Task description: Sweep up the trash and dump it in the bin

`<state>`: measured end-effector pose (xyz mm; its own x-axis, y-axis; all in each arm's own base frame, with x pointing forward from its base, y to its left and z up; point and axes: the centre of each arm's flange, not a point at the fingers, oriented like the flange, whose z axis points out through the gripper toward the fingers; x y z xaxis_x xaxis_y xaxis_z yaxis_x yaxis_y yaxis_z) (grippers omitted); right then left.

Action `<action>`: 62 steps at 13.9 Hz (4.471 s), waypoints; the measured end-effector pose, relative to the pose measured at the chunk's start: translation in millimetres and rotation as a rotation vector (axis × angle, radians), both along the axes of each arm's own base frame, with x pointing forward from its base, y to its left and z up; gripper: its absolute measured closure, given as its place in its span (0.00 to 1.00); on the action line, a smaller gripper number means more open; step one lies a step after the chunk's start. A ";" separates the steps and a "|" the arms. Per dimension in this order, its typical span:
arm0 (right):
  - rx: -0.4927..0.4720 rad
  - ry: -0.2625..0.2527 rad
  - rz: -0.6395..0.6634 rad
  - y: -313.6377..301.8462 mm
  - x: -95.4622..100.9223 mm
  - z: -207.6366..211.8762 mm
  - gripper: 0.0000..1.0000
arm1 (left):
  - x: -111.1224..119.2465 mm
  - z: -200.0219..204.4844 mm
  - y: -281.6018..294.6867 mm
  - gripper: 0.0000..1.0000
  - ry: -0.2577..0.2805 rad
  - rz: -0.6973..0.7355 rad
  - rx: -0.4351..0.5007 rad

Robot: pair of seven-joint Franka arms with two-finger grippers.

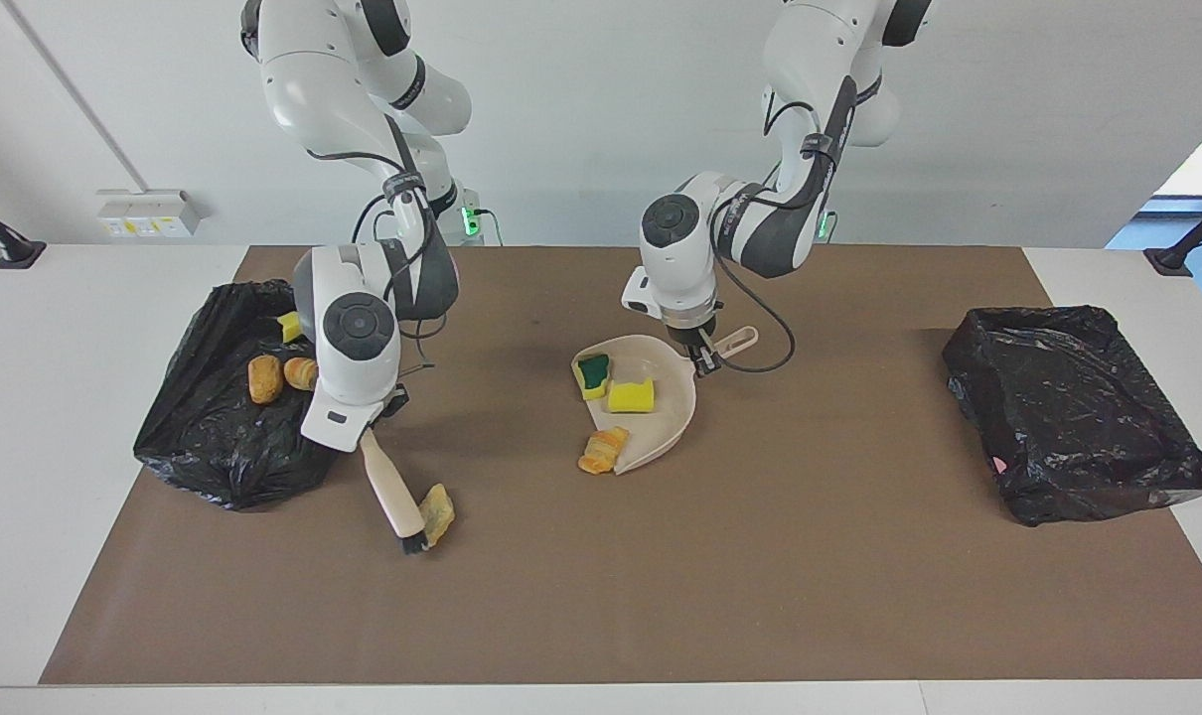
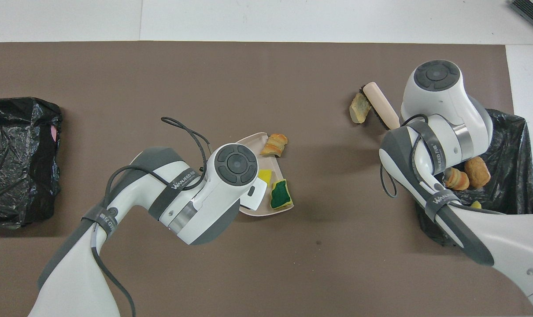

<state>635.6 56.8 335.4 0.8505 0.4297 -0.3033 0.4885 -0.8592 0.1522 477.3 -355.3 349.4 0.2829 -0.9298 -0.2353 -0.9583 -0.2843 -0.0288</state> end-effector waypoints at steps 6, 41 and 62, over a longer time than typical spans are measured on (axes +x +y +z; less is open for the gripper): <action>0.277 0.238 -0.116 113.5 -54.4 -28.2 0.73 | 1.6 -0.6 2.9 0.68 0.000 0.010 0.001; 0.200 0.256 -0.490 281.6 -211.2 53.9 0.73 | 80.2 133.8 381.7 0.68 -0.028 -0.145 -0.035; 0.156 0.280 -0.517 308.8 -282.0 -29.3 0.73 | 101.6 172.5 620.3 0.68 0.095 -0.327 0.558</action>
<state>353.6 365.5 306.1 0.8580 0.0395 -0.5121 0.0053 -0.9977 -0.0681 578.9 265.0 521.9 -0.0397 -0.6955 -0.7174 -0.9984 0.0557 0.0013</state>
